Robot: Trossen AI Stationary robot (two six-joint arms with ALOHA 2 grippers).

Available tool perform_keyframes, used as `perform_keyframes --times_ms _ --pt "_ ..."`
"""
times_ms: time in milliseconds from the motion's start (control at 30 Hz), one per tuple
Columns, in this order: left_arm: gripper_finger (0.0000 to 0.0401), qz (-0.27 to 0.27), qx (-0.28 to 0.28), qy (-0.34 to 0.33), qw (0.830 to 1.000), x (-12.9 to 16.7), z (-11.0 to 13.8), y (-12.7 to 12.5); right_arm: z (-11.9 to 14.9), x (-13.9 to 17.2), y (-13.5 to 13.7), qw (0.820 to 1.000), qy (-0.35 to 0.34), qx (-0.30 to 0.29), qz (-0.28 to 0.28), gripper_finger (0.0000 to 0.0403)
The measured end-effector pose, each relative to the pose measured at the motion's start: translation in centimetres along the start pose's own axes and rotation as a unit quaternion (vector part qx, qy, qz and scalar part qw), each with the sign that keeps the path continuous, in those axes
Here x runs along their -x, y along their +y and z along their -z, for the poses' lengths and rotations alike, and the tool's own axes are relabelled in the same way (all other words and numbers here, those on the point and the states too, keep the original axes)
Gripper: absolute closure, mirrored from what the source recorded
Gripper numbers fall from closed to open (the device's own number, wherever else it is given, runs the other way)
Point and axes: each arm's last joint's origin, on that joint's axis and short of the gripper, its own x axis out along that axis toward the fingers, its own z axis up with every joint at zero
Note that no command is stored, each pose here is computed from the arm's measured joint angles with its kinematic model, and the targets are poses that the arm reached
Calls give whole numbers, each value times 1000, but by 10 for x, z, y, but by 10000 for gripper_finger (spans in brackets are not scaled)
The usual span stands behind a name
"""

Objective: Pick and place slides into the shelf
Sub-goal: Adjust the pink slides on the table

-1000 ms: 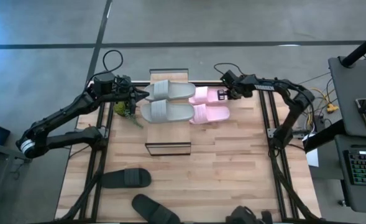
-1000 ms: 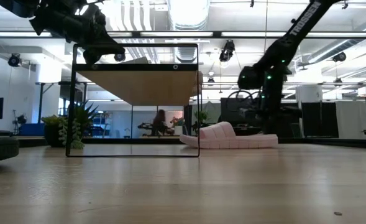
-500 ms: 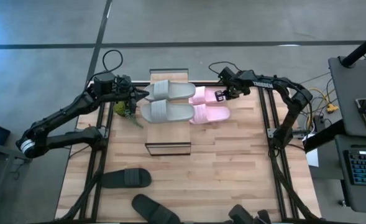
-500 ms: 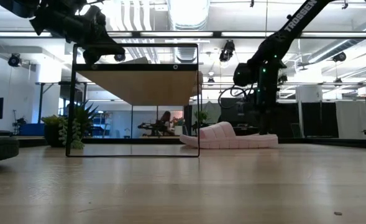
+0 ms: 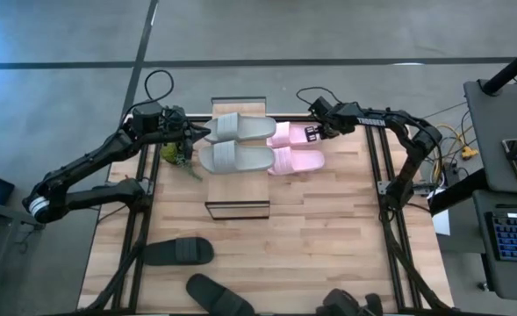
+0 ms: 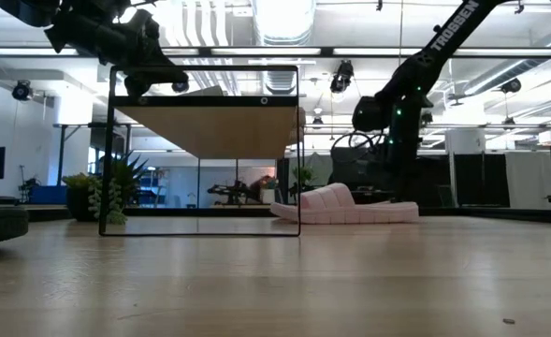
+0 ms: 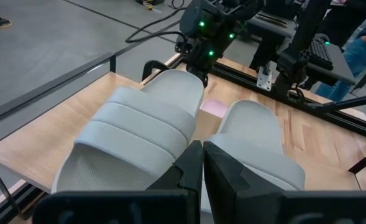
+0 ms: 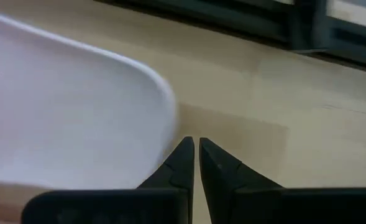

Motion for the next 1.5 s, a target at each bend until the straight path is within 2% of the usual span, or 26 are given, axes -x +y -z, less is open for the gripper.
perform_keyframes --times_ms 133,467,633,1167,1500 --pt "401 0 0 0 1000 0 0 0 0 0 3 999 9 8 -34 385" --pt "401 0 0 0 1000 0 0 0 18 11 -6 995 89 45 10 385" --pt "401 0 0 0 1000 0 0 0 25 24 -7 991 124 52 -20 385" --pt "401 0 0 -1 1000 0 0 0 57 24 11 985 151 77 -26 385" --pt "401 0 -1 -1 1000 0 0 0 62 25 27 983 139 82 -83 385"
